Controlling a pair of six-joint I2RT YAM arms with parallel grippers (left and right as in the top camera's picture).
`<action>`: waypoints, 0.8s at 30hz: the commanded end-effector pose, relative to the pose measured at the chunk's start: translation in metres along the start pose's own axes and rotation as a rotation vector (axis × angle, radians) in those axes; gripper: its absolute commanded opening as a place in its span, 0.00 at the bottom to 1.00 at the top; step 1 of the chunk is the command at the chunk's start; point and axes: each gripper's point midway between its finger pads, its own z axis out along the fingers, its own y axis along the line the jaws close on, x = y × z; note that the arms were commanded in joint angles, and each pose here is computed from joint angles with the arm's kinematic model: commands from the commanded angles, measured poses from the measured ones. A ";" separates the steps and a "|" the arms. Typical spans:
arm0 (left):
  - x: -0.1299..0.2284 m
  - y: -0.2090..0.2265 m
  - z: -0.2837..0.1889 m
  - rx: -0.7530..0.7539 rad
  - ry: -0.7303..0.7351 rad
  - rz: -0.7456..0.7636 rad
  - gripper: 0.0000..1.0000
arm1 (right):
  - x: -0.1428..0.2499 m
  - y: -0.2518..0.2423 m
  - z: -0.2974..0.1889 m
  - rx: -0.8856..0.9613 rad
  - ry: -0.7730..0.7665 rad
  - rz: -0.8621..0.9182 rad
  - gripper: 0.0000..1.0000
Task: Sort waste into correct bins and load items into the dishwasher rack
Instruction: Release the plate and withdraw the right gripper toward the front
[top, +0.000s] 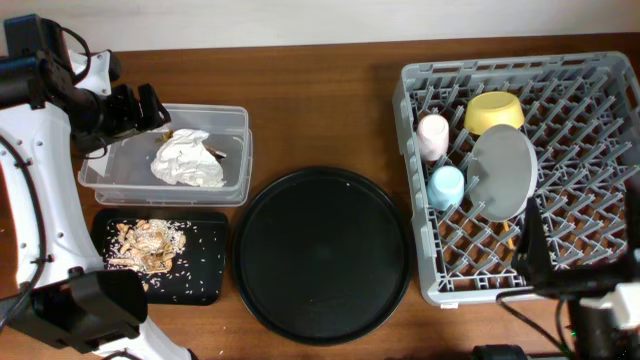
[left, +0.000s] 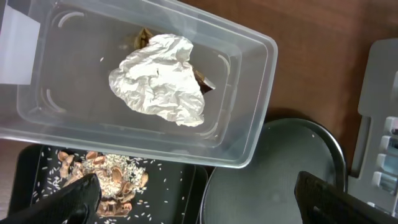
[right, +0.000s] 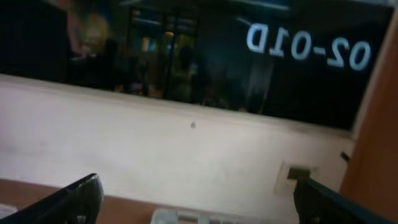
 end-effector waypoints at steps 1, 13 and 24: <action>-0.001 0.001 -0.003 -0.005 -0.010 -0.004 0.99 | 0.053 0.006 -0.007 0.006 -0.068 0.144 0.99; -0.001 0.001 -0.003 -0.005 -0.010 -0.004 0.99 | 0.233 0.029 0.012 -0.016 0.055 0.195 0.99; -0.001 0.001 -0.003 -0.005 -0.010 -0.004 0.99 | 0.295 0.037 0.000 -0.022 0.313 0.209 0.99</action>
